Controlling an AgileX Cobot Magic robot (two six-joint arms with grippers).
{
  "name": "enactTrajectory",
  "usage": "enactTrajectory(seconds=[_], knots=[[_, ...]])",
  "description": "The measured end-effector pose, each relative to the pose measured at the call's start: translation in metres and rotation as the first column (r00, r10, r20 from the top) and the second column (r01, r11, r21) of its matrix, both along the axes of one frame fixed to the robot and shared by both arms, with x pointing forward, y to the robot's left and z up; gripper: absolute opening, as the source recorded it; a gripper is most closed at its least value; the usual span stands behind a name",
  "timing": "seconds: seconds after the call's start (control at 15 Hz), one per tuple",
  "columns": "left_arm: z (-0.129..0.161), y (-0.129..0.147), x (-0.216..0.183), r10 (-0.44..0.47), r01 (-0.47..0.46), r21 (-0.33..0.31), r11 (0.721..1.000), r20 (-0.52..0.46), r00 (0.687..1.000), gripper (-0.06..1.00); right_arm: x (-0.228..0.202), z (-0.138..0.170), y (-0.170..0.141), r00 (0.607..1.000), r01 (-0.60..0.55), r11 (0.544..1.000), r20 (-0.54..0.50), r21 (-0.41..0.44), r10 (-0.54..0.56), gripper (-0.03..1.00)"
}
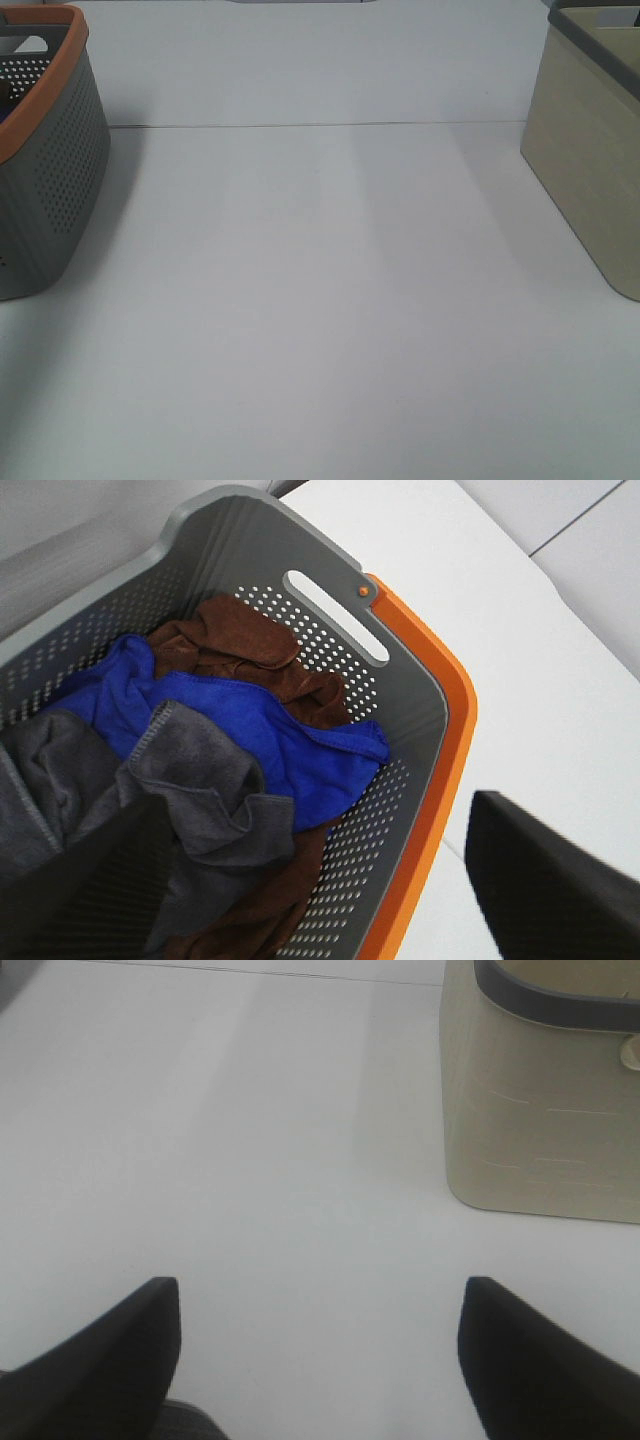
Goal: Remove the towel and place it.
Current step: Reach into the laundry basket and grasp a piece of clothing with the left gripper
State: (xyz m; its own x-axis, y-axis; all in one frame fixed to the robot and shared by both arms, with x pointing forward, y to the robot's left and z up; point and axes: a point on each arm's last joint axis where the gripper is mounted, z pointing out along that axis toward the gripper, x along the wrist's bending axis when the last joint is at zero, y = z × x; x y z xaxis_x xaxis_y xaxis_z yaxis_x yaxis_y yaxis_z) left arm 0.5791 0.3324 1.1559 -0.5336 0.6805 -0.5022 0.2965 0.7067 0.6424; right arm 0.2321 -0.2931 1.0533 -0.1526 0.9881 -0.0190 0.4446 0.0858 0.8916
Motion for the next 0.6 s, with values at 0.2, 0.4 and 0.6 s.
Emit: enactTrajectory(seconds=[0.2, 0.4, 0.6], knots=[[-0.027, 0.002, 0.044, 0.130, -0.136, -0.164, 0.977, -0.046, 0.990, 0.76, 0.000, 0.000, 0.000, 1.000, 0.000, 1.000, 0.000, 0.000, 0.000, 0.76], [-0.063, 0.004, 0.070, 0.248, -0.278, -0.281, 0.919, -0.136, 0.959, 0.76, 0.000, 0.000, 0.000, 1.000, 0.001, 1.000, 0.000, 0.003, -0.001, 0.76], [-0.103, 0.006, 0.086, 0.327, -0.389, -0.327, 0.861, -0.230, 0.917, 0.76, 0.000, 0.000, 0.000, 1.000, 0.004, 1.000, -0.001, 0.007, -0.004, 0.76]])
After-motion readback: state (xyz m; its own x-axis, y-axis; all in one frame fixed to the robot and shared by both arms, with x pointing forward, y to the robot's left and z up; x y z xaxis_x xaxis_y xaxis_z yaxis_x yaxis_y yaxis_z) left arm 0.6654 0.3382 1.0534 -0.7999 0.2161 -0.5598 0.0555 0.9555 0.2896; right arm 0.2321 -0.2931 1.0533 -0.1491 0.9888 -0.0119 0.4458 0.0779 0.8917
